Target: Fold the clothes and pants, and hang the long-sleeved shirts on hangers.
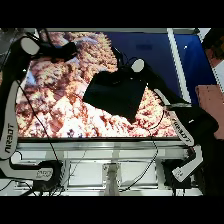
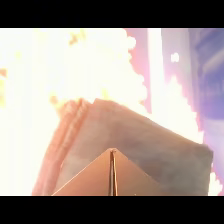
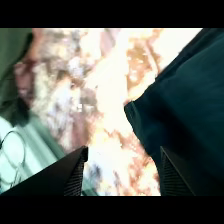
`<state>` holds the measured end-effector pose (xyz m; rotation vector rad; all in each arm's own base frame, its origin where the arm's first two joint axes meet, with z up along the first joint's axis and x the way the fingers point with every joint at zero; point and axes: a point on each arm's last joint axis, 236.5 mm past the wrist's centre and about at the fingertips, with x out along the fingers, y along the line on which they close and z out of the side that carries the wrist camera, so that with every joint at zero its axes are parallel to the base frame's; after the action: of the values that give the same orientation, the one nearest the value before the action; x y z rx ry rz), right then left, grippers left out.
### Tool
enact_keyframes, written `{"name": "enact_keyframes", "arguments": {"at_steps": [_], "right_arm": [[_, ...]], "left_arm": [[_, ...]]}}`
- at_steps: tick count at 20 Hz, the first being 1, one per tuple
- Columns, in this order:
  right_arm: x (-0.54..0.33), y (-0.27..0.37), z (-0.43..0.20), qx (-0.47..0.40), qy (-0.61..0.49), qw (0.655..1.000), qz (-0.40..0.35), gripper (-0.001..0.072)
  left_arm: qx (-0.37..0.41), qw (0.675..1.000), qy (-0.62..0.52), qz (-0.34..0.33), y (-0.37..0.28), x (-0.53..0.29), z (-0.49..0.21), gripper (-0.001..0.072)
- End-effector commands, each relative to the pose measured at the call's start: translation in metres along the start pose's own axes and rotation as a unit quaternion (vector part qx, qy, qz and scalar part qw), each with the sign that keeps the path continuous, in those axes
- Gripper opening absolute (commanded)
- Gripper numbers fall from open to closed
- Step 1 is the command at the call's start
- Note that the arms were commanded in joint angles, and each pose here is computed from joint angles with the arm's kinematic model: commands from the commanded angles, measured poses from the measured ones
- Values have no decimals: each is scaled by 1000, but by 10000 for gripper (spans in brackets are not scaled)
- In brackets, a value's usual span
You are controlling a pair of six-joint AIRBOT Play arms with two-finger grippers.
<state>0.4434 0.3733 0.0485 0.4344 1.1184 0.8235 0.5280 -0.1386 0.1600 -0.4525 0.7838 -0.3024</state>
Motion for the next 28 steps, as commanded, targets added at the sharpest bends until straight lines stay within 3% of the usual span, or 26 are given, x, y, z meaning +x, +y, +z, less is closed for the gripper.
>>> {"name": "enact_keyframes", "arguments": {"at_steps": [1, 2, 3, 6, 8, 12, 15, 16, 17, 18, 22, 23, 28], "right_arm": [[-21, -24, 6, 1, 29, 999, -28, 492], [-45, -40, 6, -5, 48, 998, -50, 288], [-73, -61, 5, -5, 67, 995, -77, 37], [-153, -129, 1, 29, 79, 984, -158, 18], [-188, -154, -9, 55, 61, 983, -165, 17], [-199, -182, -86, 140, 23, 982, -125, 17], [-177, -184, -141, 256, -99, 960, -49, 18], [-168, -189, -154, 320, -141, 936, -36, 29], [-160, -199, -166, 368, -164, 915, -34, 201], [-153, -204, -178, 401, -166, 900, -30, 418], [-128, -192, -178, 416, -116, 902, 10, 478], [-122, -194, -174, 415, -106, 904, 10, 581], [-83, -173, -147, 367, -37, 928, 53, 593]], "left_arm": [[21, 998, -56, 8, 10, -34, 33, 13], [38, 997, -71, 10, 10, -46, 42, 13], [47, 995, -85, 11, 9, -60, 49, 13], [60, 990, -129, 19, 8, -107, 69, 13], [85, 985, -148, 31, 11, -140, 76, 13], [80, 978, -186, 56, 22, -196, 86, 28], [78, 972, -210, 68, 27, -221, 92, 26], [78, 971, -214, 69, 27, -225, 93, 26], [78, 971, -214, 69, 26, -225, 93, 26], [78, 971, -214, 69, 26, -225, 93, 26], [78, 972, -213, 67, 25, -224, 92, 26], [77, 972, -213, 67, 25, -224, 92, 26], [78, 972, -213, 67, 25, -224, 92, 25]]}}
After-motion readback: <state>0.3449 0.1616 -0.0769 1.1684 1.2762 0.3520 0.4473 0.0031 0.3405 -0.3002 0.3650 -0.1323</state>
